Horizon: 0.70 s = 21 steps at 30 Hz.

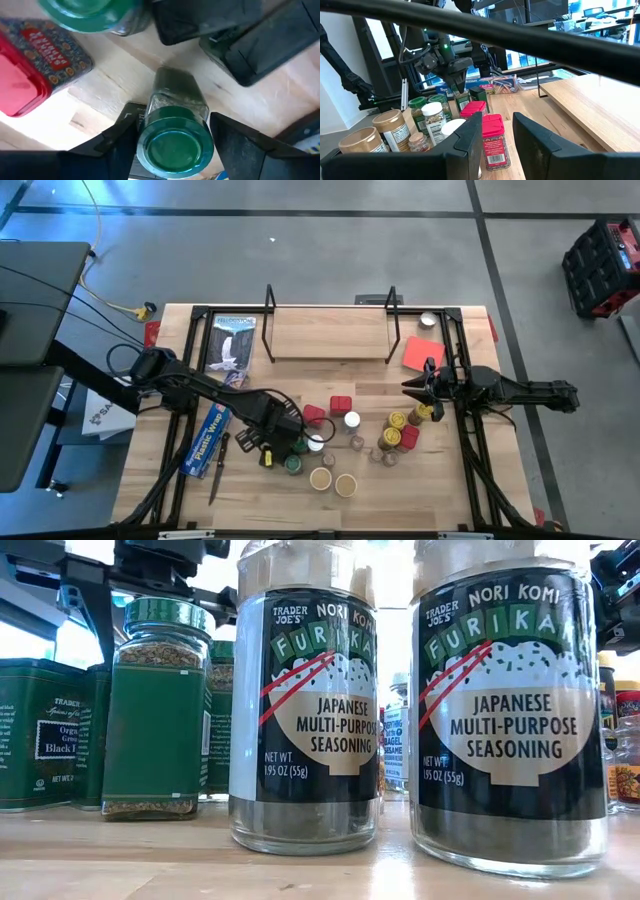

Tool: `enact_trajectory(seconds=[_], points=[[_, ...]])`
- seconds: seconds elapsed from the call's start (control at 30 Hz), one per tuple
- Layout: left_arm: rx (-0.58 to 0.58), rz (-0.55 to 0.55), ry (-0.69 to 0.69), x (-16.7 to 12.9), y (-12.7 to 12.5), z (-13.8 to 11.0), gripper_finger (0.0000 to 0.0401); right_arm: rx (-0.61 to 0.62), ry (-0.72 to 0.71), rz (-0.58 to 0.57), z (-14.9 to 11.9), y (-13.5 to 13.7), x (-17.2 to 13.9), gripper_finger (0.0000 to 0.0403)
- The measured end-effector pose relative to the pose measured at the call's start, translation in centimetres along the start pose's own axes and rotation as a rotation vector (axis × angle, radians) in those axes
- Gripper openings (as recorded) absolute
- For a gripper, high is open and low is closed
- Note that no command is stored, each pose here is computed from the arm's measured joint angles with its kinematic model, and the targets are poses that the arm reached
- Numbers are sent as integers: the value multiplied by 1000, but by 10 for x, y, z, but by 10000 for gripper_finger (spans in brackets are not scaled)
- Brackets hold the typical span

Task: Shelf spices
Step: Put the green seasoning bottle on the shelf

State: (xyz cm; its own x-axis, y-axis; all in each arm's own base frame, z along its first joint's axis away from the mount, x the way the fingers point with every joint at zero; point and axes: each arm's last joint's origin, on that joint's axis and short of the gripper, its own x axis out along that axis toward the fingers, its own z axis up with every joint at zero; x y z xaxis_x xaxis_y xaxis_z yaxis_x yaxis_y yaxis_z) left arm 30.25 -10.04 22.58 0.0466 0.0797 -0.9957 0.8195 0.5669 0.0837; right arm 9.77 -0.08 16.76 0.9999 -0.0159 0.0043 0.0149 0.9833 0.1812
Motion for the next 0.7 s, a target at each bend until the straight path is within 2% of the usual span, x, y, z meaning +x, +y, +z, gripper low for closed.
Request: enact_trajectory(seconds=[0.2, 0.37, 0.6, 0.7], points=[[79, 0, 26, 0, -1, -2, 252, 0, 0, 0, 0, 0, 0, 103], [91, 26, 37, 1, 1, -1, 250, 0, 1, 0, 0, 0, 0, 103], [73, 12, 68, 11, 3, 2, 195, 0, 0, 0, 0, 0, 0, 103], [28, 11, 70, 12, 3, 3, 193, 0, 1, 0, 0, 0, 0, 103]])
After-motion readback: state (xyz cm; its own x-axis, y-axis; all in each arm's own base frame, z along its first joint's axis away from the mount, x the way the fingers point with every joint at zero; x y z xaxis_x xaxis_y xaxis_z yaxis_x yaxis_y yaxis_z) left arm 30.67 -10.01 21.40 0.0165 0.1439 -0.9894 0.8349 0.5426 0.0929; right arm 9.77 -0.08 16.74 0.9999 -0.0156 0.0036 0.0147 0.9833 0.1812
